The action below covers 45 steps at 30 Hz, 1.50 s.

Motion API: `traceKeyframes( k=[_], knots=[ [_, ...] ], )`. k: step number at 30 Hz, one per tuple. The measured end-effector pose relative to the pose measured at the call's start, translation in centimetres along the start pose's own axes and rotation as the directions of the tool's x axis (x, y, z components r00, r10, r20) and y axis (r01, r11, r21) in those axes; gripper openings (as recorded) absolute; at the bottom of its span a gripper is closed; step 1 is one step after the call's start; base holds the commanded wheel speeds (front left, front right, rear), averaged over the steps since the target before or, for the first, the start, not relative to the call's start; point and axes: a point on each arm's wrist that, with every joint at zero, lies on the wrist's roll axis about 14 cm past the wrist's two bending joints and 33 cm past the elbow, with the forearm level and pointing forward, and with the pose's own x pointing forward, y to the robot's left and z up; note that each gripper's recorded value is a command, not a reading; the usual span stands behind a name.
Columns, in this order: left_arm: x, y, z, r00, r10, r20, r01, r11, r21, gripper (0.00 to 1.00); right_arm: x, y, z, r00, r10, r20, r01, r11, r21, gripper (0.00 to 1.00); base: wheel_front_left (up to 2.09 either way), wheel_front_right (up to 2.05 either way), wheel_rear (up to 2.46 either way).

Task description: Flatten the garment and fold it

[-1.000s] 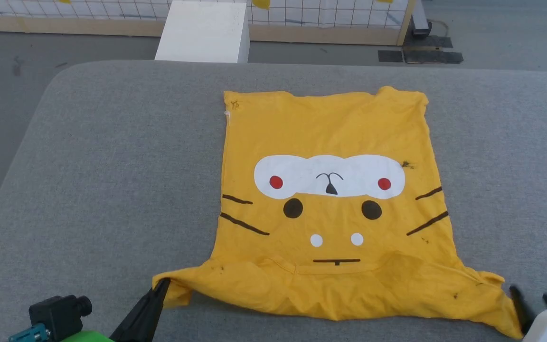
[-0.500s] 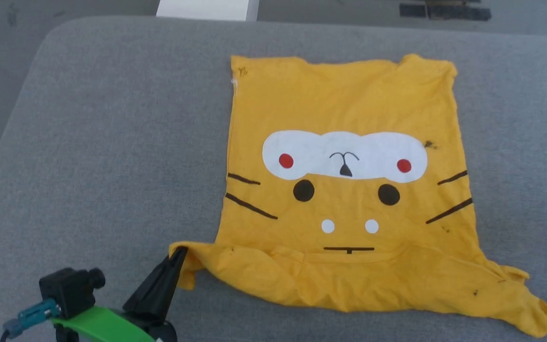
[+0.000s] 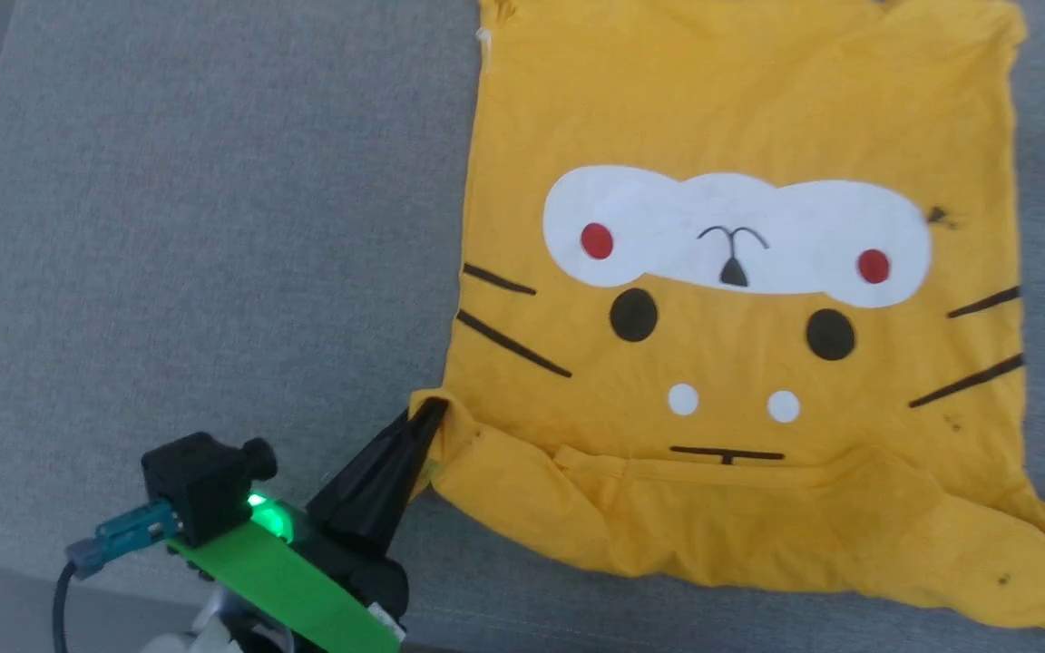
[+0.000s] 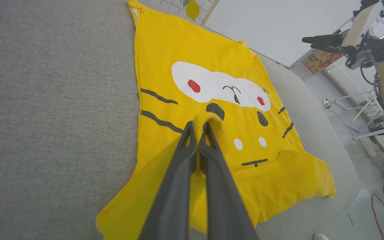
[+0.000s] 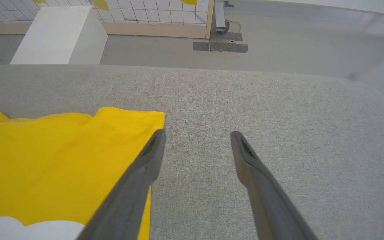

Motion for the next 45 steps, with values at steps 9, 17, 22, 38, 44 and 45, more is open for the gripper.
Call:
traceKeyframes(
  k=[9, 17, 22, 38, 44, 45],
  knots=[
    [0.8, 2.4, -2.3, 0.996, 0.056, -0.064, -0.059, 0.998, -0.037, 0.00, 5.7, 3.5, -3.7, 0.981, 0.020, -0.193, -0.025, 0.999, -0.023, 1.00, 0.00, 0.00, 0.00],
    [1.0, 4.2, -3.7, 0.990, 0.102, -0.102, -0.108, 0.993, -0.052, 0.00, 9.3, 5.5, -7.1, 0.960, 0.032, -0.277, -0.041, 0.999, -0.024, 1.00, 0.00, 0.00, 0.00],
    [1.3, 5.2, -4.2, 0.986, 0.124, -0.114, -0.131, 0.990, -0.051, 0.00, 10.7, 6.0, -7.6, 0.960, 0.033, -0.279, -0.037, 0.999, -0.008, 0.57, 0.00, 0.00, 0.00],
    [0.8, 5.1, -1.4, 0.991, 0.130, -0.024, -0.130, 0.991, 0.010, 0.00, 7.7, 4.6, -3.4, 0.998, 0.050, -0.034, -0.049, 0.998, 0.031, 0.00, 0.00, 0.00, 0.00],
    [-1.0, 4.4, -1.0, 0.988, 0.154, -0.007, -0.154, 0.987, 0.036, 0.00, 3.1, 1.9, -4.0, 0.998, 0.035, 0.052, -0.039, 0.996, 0.079, 0.00, 0.00, 0.00, 0.00],
    [-1.3, 4.1, -1.0, 0.988, 0.154, -0.006, -0.154, 0.987, 0.036, 0.00, 2.1, 1.1, -4.1, 0.998, 0.024, 0.066, -0.030, 0.995, 0.094, 0.00, 0.00, 0.00, 0.00]
  ],
)
